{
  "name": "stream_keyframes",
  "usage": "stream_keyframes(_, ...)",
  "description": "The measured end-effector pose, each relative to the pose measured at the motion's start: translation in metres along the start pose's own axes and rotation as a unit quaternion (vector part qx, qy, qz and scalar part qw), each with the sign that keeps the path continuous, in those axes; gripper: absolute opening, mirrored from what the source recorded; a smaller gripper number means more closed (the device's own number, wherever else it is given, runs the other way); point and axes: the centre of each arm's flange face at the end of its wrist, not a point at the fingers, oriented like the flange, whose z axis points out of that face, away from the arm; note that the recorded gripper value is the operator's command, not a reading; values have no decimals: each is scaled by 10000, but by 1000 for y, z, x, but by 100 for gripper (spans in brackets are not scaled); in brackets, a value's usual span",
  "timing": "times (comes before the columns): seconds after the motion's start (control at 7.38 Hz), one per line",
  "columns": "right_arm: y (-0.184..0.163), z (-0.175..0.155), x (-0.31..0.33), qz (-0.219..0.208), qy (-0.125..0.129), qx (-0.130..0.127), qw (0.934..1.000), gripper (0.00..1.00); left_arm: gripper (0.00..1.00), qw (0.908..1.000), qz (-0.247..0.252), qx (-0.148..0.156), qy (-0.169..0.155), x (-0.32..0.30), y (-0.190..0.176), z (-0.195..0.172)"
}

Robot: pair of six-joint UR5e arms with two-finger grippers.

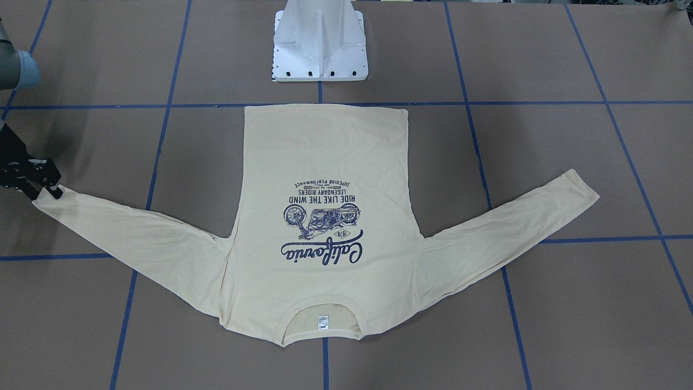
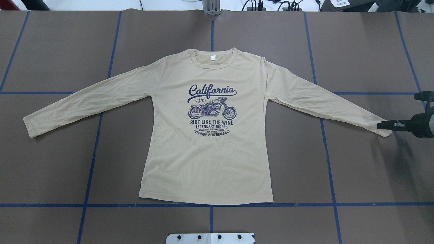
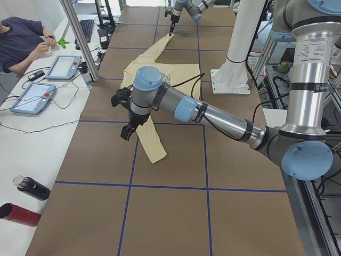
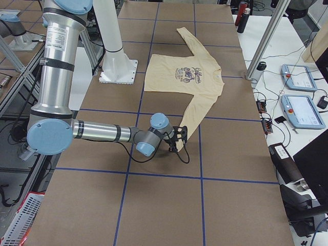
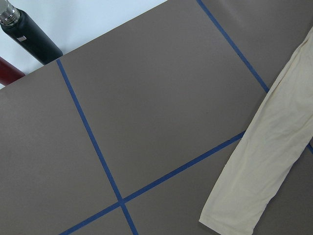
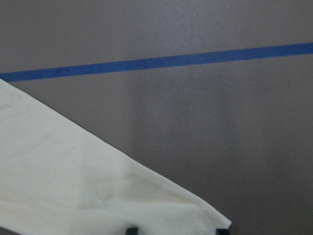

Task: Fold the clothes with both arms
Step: 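Lower the right gripper onto the cuff of the sleeve nearest it and grasp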

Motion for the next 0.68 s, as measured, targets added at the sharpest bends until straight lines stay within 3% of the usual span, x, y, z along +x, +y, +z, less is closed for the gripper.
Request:
stream_keyframes(0.14,0,0,-1,-3,-8,2,10000,0,100,10000,0,0,0,0,0,0)
stream_keyframes(0.41,-1,-4,-7,-36,-65,23,10000,0,100,10000,0,0,0,0,0,0)
stream_keyframes(0.68,-7,-22,-27,-106,-302,70,9995,0,100,10000,-2,-2,0,0,0,0)
